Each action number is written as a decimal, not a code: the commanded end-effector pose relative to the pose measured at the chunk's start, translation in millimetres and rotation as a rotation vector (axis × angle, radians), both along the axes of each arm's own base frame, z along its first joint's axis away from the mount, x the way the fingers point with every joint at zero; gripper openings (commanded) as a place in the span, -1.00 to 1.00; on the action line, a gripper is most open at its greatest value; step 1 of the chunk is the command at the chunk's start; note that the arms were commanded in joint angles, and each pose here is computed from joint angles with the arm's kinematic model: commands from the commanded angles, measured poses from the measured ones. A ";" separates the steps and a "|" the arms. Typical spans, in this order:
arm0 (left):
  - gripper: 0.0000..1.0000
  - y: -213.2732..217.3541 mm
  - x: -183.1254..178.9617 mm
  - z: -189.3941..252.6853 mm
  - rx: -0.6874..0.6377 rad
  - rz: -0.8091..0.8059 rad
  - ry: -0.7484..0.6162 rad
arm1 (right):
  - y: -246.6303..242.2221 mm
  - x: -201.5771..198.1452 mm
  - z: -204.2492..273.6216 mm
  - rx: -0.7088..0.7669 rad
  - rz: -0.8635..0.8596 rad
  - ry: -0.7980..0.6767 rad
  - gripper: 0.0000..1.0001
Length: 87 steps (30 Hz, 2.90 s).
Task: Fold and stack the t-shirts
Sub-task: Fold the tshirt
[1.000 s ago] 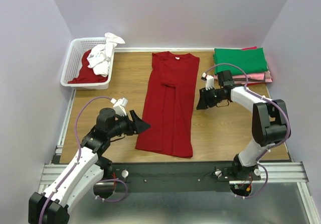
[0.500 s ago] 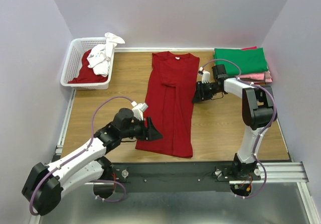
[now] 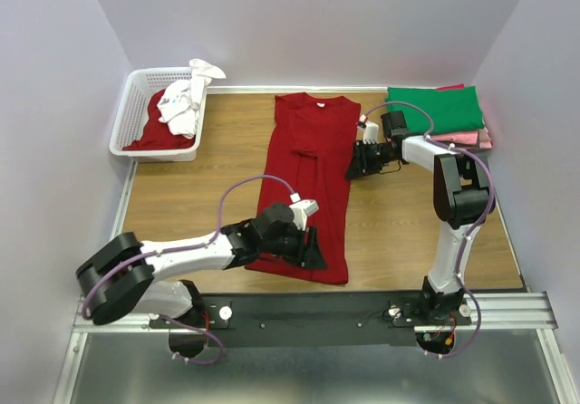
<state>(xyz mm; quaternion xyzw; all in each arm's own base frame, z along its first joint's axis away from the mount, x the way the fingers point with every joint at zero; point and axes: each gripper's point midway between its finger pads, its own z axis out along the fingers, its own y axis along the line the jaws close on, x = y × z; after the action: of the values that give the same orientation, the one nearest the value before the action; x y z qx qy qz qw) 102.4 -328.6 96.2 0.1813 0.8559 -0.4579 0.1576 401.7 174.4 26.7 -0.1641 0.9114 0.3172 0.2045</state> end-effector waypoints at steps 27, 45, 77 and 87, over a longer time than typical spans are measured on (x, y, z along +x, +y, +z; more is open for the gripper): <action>-0.24 -14.2 -14.4 -85.8 0.174 -0.053 0.107 | -41.6 37.2 -5.5 -0.203 -0.100 -0.108 -0.91; 0.52 -40.4 28.0 56.7 -0.047 -0.041 -0.264 | -40.3 40.2 29.4 -0.221 0.045 -0.221 0.09; 0.58 109.1 17.4 10.7 0.342 -0.939 -1.469 | 25.6 -250.7 56.0 -0.081 1.072 -0.594 0.99; 0.61 106.7 4.0 -38.1 0.378 -1.149 -1.372 | 48.9 -252.9 66.4 -0.047 1.101 -0.611 1.00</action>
<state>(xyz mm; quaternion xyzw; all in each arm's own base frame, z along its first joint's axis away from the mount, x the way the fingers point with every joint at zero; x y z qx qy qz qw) 116.3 -219.6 66.7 0.8158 0.4399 -0.0965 0.3628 137.6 212.7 75.7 -0.6992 0.6086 0.3011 0.2239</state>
